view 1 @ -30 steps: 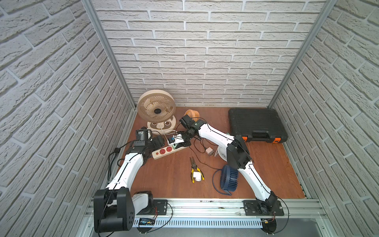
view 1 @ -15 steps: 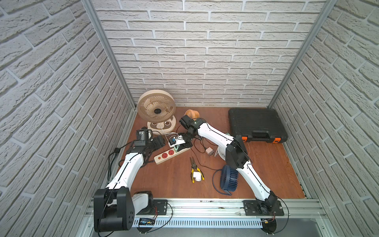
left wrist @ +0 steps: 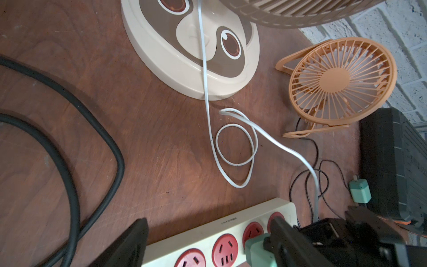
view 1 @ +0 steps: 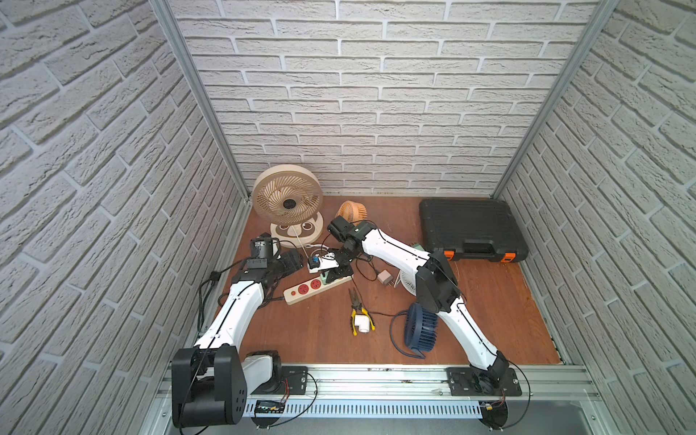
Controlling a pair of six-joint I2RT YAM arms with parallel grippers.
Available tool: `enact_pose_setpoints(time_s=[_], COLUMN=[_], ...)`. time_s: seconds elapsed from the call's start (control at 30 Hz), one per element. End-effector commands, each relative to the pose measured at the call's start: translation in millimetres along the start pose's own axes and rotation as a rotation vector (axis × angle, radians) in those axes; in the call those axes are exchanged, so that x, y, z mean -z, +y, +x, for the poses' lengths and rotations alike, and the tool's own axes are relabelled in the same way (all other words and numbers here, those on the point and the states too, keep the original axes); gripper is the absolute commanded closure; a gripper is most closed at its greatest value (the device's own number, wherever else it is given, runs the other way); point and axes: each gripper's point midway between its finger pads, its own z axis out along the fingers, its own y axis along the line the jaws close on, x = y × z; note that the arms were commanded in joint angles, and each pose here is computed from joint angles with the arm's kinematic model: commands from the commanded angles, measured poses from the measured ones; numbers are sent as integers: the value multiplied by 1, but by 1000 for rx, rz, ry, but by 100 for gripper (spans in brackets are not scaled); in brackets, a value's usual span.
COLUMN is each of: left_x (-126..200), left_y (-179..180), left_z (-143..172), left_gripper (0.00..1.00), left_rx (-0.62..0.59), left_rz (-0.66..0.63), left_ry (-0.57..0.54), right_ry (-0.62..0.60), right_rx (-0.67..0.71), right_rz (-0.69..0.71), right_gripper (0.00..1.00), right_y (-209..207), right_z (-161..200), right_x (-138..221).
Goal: Plug the desk fan into the power strip
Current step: Insert the plug into the socket.
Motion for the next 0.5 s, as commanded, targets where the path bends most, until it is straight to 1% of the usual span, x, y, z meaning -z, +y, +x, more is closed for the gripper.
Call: enact_pose_setpoints(time_s=[0.0,0.1,0.2,0.27,0.4,0.47], left_x=[2,2,1,1,-3,-3], left_y=[-5,-5,-6,-7,-7,-8], left_z=[-1,-1,-1,0,4,7], left_gripper=[14,14,14,14,14,14], left_rx=[-28,-28,-30,-34,-38,-40], left_rz=[24,24,27,30,33,35], left_ry=[-22,-23,-20,-20,-8,-1], right_ry=[237,224,272,282,258,289], right_rx=[-191,-228,-286,-320,-328,-327], right_rz=[-203,-216,-240,-247,-255,-284], right_gripper=[97,97,97,97,97,97], right_y=[54,57,72,84,101,115], right_z=[73,74,83,88,76,72], right_x=[-49,-46,-50,-56,-58,-63])
